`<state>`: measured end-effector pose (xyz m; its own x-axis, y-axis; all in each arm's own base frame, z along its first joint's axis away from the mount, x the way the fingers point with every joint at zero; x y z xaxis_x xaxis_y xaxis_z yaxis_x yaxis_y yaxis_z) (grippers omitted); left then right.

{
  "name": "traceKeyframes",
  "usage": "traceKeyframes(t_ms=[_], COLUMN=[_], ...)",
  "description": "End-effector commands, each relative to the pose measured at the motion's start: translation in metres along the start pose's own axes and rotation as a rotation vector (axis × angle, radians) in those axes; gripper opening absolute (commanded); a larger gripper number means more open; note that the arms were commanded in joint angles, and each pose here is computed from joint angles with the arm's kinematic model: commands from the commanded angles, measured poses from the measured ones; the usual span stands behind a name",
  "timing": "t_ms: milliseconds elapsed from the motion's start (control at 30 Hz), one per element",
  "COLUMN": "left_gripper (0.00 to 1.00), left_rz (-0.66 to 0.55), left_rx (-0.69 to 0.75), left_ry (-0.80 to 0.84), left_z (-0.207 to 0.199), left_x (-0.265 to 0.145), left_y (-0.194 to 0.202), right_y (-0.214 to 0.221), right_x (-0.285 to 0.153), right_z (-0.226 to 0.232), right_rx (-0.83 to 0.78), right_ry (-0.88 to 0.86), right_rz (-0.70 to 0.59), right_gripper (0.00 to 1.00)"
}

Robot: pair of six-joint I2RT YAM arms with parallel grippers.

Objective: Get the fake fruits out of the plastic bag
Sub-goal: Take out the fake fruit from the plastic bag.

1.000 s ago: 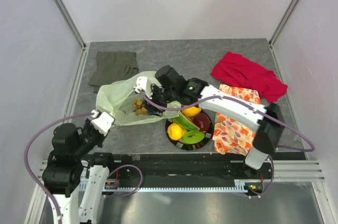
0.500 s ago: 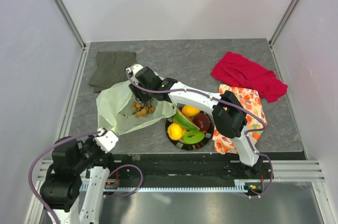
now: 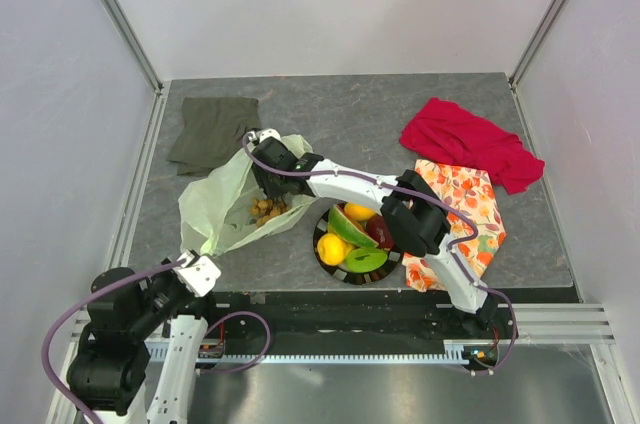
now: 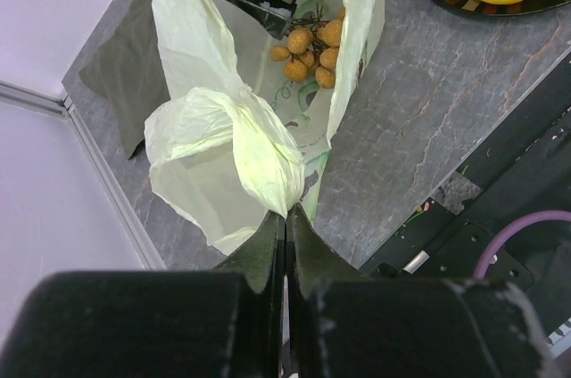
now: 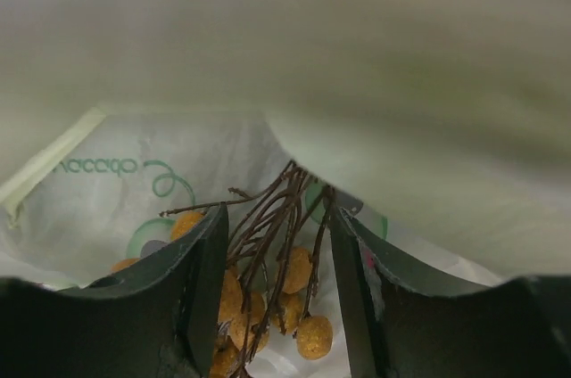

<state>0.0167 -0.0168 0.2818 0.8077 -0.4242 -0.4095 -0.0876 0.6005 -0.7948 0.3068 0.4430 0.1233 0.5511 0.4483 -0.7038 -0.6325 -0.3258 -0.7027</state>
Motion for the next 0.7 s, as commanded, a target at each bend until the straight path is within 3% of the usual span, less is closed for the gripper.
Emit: traceKeyframes(t_ms=[0, 333, 433, 467, 667], left_gripper=[0.02, 0.02, 0.02, 0.02, 0.02], left_rz=[0.122, 0.114, 0.099, 0.094, 0.082], left_rx=[-0.034, -0.03, -0.026, -0.022, -0.045], left_ry=[0.123, 0.149, 0.136, 0.132, 0.095], left_z=[-0.024, -0.024, -0.023, -0.022, -0.019], left_x=[-0.005, 0.001, 0.005, 0.005, 0.011], left_y=[0.024, 0.025, 0.025, 0.025, 0.027], right_y=[0.011, 0.026, 0.027, 0.026, -0.015], right_x=[0.007, 0.014, 0.011, 0.01, -0.033], right_z=[0.0, 0.007, 0.007, 0.007, 0.024], right_rx=[0.041, -0.015, -0.064, -0.08, -0.253], right_ry=[0.023, -0.079, -0.123, -0.143, -0.399], right_rz=[0.032, 0.092, 0.099, 0.097, -0.011], right_gripper=[0.56, 0.32, 0.13, 0.0, 0.0])
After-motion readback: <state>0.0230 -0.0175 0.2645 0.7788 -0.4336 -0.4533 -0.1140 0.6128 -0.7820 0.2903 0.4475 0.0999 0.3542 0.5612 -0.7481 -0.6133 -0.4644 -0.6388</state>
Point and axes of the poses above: each gripper's point midway between its finger pads, its own x axis out along the fingers, its own z axis along the line the jaws close on, y = z × x, the point moved 7 cm from there along -x, back along the fingers, and after that the axes turned 3 degrees about -x, right-handed, at the moved point
